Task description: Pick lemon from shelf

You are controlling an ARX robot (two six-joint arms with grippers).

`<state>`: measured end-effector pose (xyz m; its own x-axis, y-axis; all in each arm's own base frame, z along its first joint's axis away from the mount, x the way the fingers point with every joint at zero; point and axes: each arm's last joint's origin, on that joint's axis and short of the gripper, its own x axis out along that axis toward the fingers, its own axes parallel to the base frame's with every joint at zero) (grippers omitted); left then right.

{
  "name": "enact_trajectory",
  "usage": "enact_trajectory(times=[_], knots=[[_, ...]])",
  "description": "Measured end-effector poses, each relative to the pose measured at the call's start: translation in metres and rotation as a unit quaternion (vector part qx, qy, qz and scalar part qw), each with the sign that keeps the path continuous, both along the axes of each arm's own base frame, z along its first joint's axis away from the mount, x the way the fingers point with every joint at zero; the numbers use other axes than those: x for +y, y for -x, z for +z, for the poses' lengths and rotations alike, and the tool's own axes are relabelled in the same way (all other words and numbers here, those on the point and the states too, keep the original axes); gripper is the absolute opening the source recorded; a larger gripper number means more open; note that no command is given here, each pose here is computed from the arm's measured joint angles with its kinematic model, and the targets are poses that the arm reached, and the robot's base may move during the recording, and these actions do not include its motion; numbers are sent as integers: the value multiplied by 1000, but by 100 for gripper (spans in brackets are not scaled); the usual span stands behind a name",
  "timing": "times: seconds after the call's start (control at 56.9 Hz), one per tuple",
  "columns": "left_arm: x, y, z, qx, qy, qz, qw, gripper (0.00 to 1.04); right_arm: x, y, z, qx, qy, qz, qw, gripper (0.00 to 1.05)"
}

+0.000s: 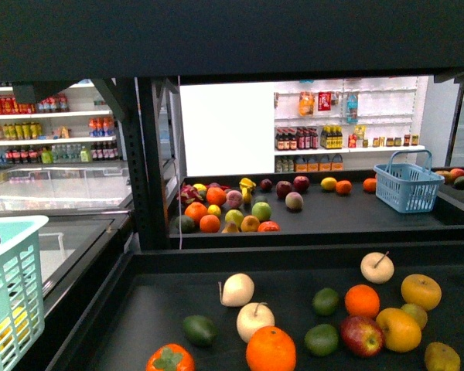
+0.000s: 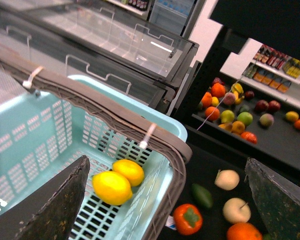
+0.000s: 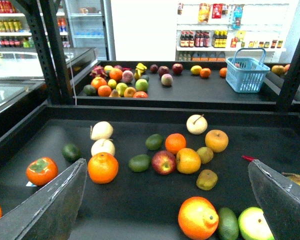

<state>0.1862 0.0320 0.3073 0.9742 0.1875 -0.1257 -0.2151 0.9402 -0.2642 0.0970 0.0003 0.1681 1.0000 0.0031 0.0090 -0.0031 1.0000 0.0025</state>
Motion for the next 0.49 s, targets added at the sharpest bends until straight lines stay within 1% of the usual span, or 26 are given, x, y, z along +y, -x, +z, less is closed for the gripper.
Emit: enact_trajectory(times=[0.07, 0.106, 0.141, 0.158, 0.176, 0.246, 0.264, 0.317, 0.404, 0.492], knots=[[-27, 25, 7, -13, -68, -15, 997, 96, 0, 0, 0, 0, 0, 0, 1000, 97], [-38, 36, 8, -20, -85, -24, 996, 96, 0, 0, 0, 0, 0, 0, 1000, 97], [-54, 52, 4, -45, -107, -58, 992, 87, 0, 0, 0, 0, 0, 0, 1000, 97], [-60, 60, -1, -50, -114, -64, 990, 82, 0, 0, 0, 0, 0, 0, 1000, 97], [-62, 62, -4, -51, -116, -66, 990, 81, 0, 0, 0, 0, 0, 0, 1000, 97], [-74, 80, -27, -50, -126, -74, 988, 66, 0, 0, 0, 0, 0, 0, 1000, 97], [-76, 81, -30, -50, -126, -76, 988, 65, 0, 0, 0, 0, 0, 0, 1000, 97], [-82, 87, -45, -58, -125, -91, 986, 54, 0, 0, 0, 0, 0, 0, 1000, 97], [-86, 88, -68, -60, -127, -100, 985, 40, 0, 0, 0, 0, 0, 0, 1000, 97], [-85, 88, -98, -49, -135, -115, 983, 22, 0, 0, 0, 0, 0, 0, 1000, 97]])
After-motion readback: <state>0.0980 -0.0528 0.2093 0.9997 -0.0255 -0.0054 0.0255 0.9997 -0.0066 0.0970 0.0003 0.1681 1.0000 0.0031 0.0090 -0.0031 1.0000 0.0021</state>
